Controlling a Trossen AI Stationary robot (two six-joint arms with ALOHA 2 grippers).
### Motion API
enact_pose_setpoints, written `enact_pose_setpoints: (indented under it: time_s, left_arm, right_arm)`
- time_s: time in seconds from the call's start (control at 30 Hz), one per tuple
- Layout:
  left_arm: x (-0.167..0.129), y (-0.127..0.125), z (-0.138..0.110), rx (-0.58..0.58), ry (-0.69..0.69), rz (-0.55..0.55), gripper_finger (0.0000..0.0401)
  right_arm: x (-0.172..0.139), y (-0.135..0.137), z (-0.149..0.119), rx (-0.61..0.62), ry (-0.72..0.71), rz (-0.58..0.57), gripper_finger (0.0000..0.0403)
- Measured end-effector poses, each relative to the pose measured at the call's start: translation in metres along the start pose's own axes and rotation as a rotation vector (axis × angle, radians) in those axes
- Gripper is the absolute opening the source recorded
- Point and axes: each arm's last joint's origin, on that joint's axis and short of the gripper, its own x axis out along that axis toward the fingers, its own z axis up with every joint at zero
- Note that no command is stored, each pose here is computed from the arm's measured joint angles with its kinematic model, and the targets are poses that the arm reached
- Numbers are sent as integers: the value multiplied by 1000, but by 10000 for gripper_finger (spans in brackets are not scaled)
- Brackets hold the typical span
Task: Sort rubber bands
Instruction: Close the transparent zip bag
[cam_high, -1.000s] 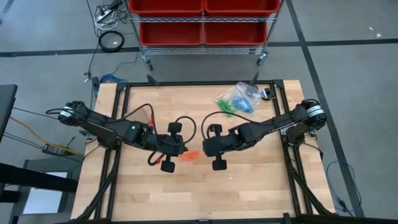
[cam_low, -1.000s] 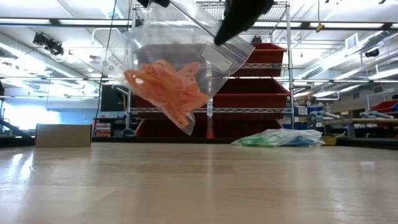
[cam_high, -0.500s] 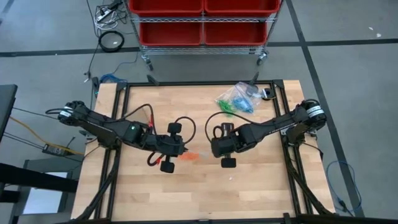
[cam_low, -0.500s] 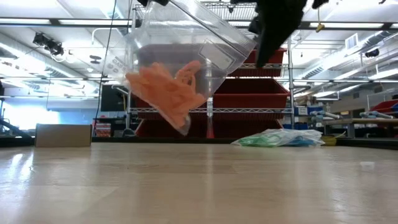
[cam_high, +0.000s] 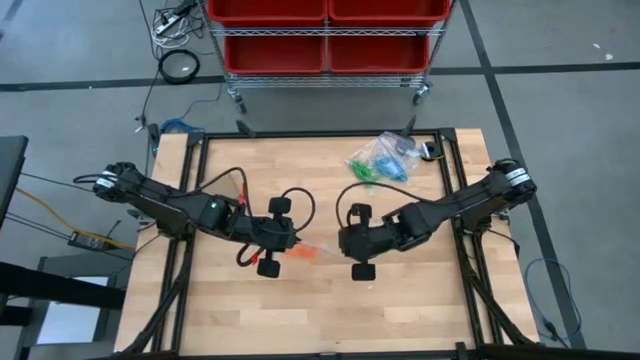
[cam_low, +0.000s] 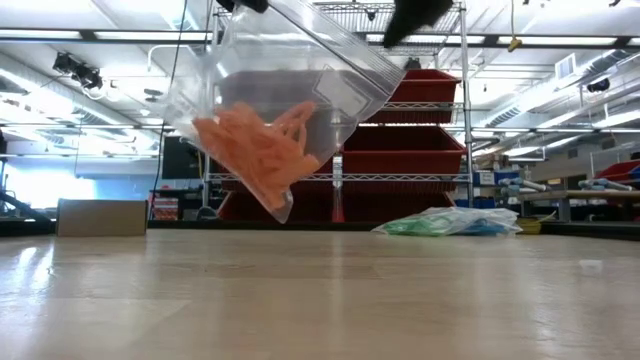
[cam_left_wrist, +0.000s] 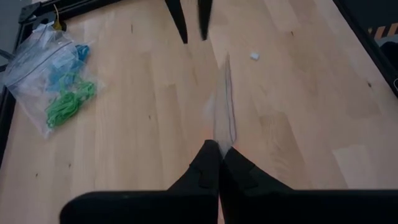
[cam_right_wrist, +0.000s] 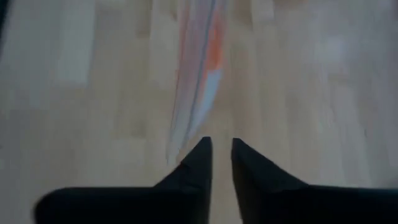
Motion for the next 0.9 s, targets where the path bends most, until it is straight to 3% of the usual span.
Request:
enact_pose_setpoints:
  time_s: [0.3, 0.5, 0.73, 0.8, 0.9]
  left_arm:
    - [0, 0, 2, -12, -21, 1, 0]
    - [0, 0, 3, -15, -31, 0, 0]
    - [0, 0, 5, -20, -47, -9, 0]
    - [0, 0, 4, -18, -41, -10, 0]
    - [0, 0, 3, -15, -30, -7, 0]
  right_arm:
    - [2, 8, 21, 33, -197, 101, 196]
    - [17, 4, 27, 32, -228, 23, 222]
    - [39, -1, 25, -3, -182, -17, 183]
    - [44, -2, 27, -16, -186, -10, 144]
    - [45, -3, 25, -43, -168, -24, 52]
